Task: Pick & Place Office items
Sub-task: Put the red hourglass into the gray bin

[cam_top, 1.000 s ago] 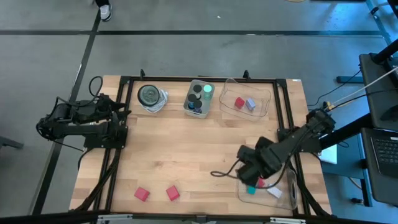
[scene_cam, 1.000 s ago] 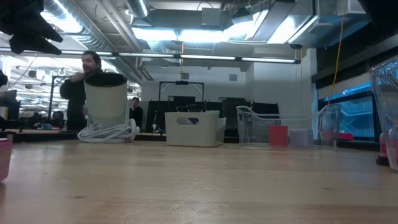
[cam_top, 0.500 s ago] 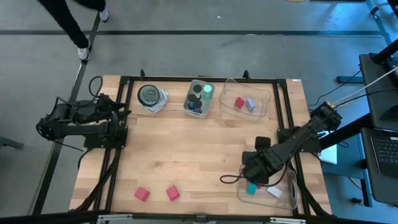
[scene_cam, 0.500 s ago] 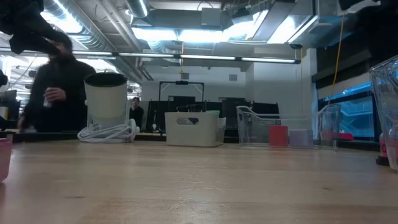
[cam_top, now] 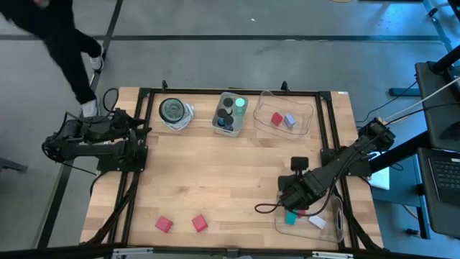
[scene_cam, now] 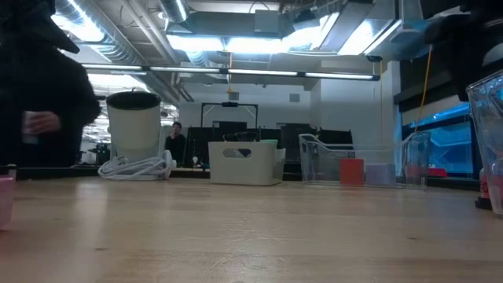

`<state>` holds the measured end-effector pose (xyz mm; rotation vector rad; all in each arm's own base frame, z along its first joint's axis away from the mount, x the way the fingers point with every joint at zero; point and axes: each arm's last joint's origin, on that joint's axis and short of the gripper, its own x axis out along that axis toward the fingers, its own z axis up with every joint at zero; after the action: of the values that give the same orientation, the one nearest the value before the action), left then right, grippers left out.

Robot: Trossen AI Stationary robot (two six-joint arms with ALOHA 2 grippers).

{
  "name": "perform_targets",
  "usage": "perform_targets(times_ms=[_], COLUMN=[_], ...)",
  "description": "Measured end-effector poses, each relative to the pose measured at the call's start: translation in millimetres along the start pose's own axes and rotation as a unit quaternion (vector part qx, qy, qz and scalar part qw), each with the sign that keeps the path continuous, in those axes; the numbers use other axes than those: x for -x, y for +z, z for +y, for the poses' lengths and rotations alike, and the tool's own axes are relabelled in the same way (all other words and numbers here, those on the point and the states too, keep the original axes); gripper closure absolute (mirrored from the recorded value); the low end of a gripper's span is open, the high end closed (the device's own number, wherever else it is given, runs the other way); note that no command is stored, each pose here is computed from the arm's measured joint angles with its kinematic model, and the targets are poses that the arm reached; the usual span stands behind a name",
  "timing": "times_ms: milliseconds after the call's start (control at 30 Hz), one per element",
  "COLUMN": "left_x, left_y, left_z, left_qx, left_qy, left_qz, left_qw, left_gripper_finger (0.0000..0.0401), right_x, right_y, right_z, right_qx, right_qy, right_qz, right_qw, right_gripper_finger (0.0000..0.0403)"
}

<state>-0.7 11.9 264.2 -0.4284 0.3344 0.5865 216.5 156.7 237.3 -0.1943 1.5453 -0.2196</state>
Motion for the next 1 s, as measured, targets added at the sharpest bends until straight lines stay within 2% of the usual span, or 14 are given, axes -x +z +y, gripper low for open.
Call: perform_targets(times_ms=[133,333,600,1000], left_x=[0.0,0.1,0.1,0.1], left_y=[0.0,0.1,0.1,0.1], left_z=[0.0,0.0,0.0,0.0], left_qx=[0.0,0.0,0.0,0.0], left_qy=[0.0,0.0,0.0,0.0], left_qz=[0.0,0.0,0.0,0.0], left_qw=[1.0,1.0,1.0,1.0], left_gripper_finger=[0.0164,0.0164,0.0164,0.0164], right_x=[0.0,0.1,-0.9,-14.8], right_y=[-0.2,-0.5,-0.8,-6.5], right_z=[-1.0,1.8,1.5,0.5], right_qx=[-0.028,-0.039,0.02,0.042], right_qy=[-0.011,0.024,0.02,0.008], right_qz=[-0.004,0.016,0.014,0.032], right_qw=[1.0,0.999,0.999,0.999], right_gripper_finger=[0.0008,0.0008,0.0016,0.0033])
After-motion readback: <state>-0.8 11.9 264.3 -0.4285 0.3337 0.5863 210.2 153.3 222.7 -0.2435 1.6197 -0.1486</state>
